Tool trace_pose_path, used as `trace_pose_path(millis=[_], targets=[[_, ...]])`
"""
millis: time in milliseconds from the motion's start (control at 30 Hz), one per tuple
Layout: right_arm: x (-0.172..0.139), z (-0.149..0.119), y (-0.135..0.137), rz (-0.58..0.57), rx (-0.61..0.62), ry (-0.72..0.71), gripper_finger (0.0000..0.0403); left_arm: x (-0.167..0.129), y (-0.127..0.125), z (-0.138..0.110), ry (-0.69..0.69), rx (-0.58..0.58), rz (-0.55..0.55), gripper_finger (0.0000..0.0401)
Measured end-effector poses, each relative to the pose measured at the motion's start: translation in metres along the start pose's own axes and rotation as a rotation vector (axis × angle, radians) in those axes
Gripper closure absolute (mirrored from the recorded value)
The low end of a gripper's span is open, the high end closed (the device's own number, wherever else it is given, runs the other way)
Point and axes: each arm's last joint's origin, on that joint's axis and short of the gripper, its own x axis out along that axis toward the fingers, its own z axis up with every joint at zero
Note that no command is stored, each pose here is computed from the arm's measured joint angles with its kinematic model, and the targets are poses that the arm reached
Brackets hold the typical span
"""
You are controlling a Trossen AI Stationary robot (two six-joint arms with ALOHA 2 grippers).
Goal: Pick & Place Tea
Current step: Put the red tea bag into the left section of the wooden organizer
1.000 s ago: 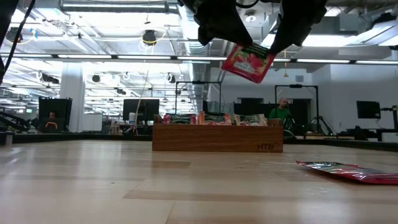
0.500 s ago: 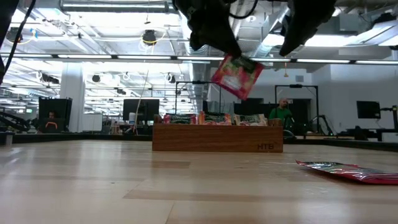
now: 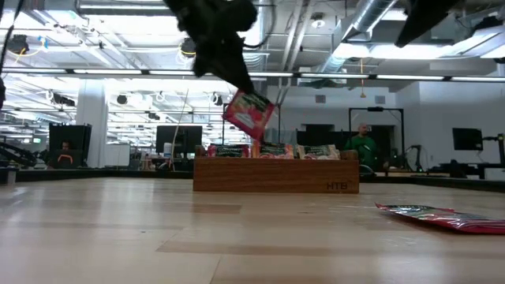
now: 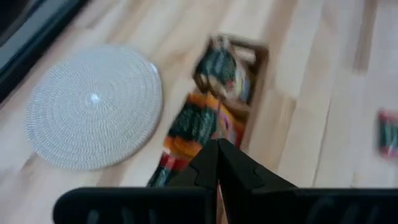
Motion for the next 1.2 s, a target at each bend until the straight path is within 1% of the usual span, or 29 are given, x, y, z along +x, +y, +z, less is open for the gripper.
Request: trace_pose_path(millis=[133, 267, 333, 533, 933, 1200], targets=[[-0.011, -0.007, -0.002, -0.033, 0.037, -0.036, 0.0326, -0.009, 0.010, -0.019, -0.090, -0.125, -0.010, 0.0401], [-0.015, -0.010, 0.000, -0.043, 0.055, -0.065, 0.0326, -0.012, 0.018, -0.038, -0.148, -0.228, 0.036, 0.0401], [-0.016, -0.010, 0.000, -0.043, 0.058, -0.066, 0.0326, -0.011, 0.020, -0.045, -0.178, -0.266, 0.052, 0.0401], [-0.013, -0.010, 0.002, -0.048, 0.082, -0.060, 0.0326, -0.004, 0.022, -0.062, -0.225, -0.322, 0.039, 0.0401], [-0.012, -0.008, 0.002, -0.045, 0.092, -0.063, 0.0326, -0.001, 0.023, -0.067, -0.204, -0.291, 0.072, 0.0401], [-0.012, -0.008, 0.002, -0.042, 0.096, -0.068, 0.0326, 0.008, 0.022, -0.071, -0.189, -0.283, 0.103, 0.0401]])
